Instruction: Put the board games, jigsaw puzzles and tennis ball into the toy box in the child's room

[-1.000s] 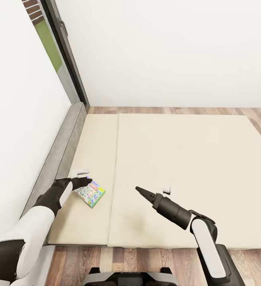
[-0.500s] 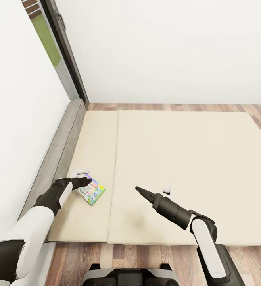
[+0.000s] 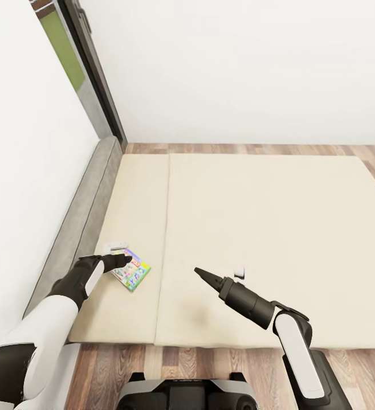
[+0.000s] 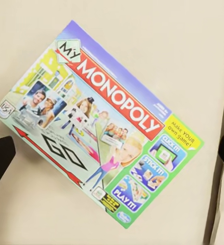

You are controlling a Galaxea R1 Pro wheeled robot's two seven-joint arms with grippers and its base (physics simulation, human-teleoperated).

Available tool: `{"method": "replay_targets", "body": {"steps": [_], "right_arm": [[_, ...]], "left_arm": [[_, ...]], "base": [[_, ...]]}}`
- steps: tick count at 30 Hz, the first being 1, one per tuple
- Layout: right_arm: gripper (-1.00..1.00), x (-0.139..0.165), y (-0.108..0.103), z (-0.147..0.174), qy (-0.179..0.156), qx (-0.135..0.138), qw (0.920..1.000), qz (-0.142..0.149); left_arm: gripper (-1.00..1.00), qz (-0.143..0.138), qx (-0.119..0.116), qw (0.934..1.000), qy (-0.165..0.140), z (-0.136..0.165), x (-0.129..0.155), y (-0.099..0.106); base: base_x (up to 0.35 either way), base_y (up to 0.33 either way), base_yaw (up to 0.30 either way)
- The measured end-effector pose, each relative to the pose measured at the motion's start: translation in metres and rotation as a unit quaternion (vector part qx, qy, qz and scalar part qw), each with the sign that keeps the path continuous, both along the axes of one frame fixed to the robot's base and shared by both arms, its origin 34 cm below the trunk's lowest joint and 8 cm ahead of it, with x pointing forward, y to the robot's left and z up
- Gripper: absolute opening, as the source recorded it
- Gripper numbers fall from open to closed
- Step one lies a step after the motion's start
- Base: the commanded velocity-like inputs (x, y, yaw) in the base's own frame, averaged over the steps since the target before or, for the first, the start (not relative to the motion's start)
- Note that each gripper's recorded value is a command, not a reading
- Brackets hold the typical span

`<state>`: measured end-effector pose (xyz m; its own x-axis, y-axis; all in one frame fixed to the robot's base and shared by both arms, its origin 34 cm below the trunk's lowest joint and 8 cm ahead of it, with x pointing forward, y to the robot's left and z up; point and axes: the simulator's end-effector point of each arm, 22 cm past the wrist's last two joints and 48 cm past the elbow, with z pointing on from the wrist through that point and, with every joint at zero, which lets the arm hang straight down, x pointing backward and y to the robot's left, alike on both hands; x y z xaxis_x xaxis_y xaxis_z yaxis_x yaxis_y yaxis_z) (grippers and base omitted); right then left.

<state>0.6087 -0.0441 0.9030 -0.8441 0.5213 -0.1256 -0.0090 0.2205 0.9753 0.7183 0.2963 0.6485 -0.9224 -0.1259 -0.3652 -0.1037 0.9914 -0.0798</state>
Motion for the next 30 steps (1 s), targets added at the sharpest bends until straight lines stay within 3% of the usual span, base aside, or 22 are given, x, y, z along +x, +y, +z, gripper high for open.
{"method": "replay_targets", "body": {"steps": [30], "right_arm": [[1.00, -0.006, 0.000, -0.025, 0.025, -0.001, 0.9997, 0.000]], "left_arm": [[1.00, -0.001, -0.003, 0.9998, 0.021, -0.028, -0.016, -0.001]], "base": [[0.000, 0.000, 0.000]]}}
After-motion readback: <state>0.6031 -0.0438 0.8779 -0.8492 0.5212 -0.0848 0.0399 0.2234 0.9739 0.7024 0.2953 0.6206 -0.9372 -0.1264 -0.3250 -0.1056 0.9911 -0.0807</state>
